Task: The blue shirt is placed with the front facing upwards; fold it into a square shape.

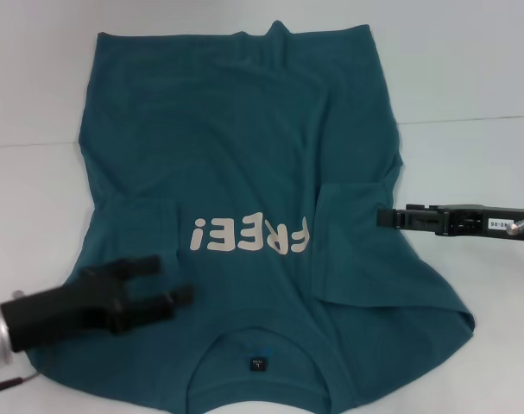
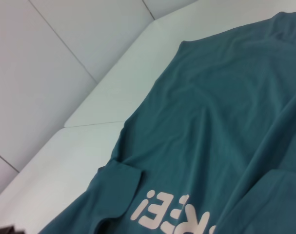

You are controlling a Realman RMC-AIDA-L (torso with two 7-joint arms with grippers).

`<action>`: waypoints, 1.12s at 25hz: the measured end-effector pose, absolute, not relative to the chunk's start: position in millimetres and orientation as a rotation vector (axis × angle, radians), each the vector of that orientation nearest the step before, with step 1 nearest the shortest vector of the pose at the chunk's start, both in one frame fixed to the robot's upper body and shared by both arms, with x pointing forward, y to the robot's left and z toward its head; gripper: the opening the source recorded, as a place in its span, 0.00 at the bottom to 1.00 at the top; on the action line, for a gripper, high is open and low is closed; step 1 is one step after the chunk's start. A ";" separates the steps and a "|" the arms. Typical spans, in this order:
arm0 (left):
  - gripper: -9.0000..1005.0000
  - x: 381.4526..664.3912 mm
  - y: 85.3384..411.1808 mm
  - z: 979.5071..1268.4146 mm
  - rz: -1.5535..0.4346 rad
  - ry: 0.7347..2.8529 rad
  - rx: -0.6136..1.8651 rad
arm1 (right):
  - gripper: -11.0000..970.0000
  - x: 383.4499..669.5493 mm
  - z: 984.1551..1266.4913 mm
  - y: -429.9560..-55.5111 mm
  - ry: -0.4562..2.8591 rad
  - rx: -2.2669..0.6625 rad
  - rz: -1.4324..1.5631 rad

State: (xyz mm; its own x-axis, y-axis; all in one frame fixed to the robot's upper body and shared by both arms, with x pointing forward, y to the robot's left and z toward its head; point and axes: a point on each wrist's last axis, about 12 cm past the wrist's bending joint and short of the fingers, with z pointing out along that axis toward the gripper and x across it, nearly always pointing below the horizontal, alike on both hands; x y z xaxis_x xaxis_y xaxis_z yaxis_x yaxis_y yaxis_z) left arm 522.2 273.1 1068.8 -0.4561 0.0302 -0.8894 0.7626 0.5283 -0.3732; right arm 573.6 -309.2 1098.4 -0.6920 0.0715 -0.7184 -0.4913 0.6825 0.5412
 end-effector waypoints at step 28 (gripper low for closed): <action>0.88 493.3 362.8 1051.2 -0.787 2.194 0.143 | 0.93 576.6 1105.3 -310.2 2.118 -0.308 0.987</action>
